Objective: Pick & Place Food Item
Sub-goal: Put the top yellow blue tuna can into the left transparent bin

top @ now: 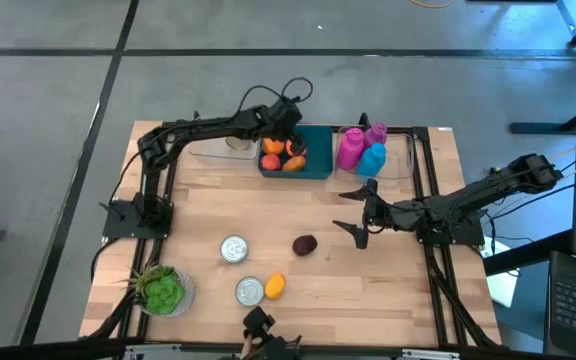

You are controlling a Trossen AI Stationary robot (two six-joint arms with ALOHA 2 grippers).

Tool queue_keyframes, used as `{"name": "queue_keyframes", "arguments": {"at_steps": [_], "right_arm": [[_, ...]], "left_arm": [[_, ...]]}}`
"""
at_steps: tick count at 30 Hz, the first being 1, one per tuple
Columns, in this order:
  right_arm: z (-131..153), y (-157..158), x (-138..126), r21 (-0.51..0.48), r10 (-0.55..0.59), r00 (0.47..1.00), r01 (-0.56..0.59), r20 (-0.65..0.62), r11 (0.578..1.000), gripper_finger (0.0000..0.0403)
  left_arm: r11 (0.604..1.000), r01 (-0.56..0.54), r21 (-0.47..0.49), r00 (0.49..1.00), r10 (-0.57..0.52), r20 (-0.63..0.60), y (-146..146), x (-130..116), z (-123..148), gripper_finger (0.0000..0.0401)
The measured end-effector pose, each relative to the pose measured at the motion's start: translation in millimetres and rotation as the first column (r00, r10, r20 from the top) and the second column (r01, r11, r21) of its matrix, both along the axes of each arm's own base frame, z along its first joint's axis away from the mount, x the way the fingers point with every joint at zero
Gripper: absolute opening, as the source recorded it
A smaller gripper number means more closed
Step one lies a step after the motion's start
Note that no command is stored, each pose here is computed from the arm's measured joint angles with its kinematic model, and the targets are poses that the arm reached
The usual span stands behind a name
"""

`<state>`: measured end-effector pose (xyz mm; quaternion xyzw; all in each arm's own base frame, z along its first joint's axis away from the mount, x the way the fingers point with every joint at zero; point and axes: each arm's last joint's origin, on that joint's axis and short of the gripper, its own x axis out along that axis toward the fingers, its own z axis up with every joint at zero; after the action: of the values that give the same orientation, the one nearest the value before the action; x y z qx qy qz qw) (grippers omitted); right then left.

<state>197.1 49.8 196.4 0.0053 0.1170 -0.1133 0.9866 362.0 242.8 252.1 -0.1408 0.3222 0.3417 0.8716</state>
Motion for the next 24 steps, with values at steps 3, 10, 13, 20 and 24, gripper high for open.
{"name": "queue_keyframes", "arguments": {"at_steps": [3,10,13,20,24], "right_arm": [[0,0,0,-0.004,-0.001,1.000,0.001,-0.001,1.000,0.0382],[0,-1,0,-0.055,-0.025,1.000,0.025,-0.005,0.998,0.0382],[2,-2,0,-0.074,-0.021,1.000,0.021,0.004,0.997,0.0382],[7,-2,2,-0.113,-0.009,0.999,0.013,0.037,0.994,0.0382],[7,-3,2,-0.120,-0.014,0.999,0.018,0.035,0.993,0.0382]], "left_arm": [[0.998,-0.009,0.066,1.000,0.008,0.004,-4,-3,22,0.0324],[0.991,0.092,0.098,0.995,-0.095,0.020,-22,-14,54,0.0324],[0.981,0.143,0.128,0.990,-0.142,-0.020,-27,-15,57,0.0324],[0.967,0.254,-0.004,0.967,-0.254,-0.006,-35,-16,51,0.0324],[0.938,0.344,-0.040,0.935,-0.347,-0.081,-55,-21,55,0.0324]]}}
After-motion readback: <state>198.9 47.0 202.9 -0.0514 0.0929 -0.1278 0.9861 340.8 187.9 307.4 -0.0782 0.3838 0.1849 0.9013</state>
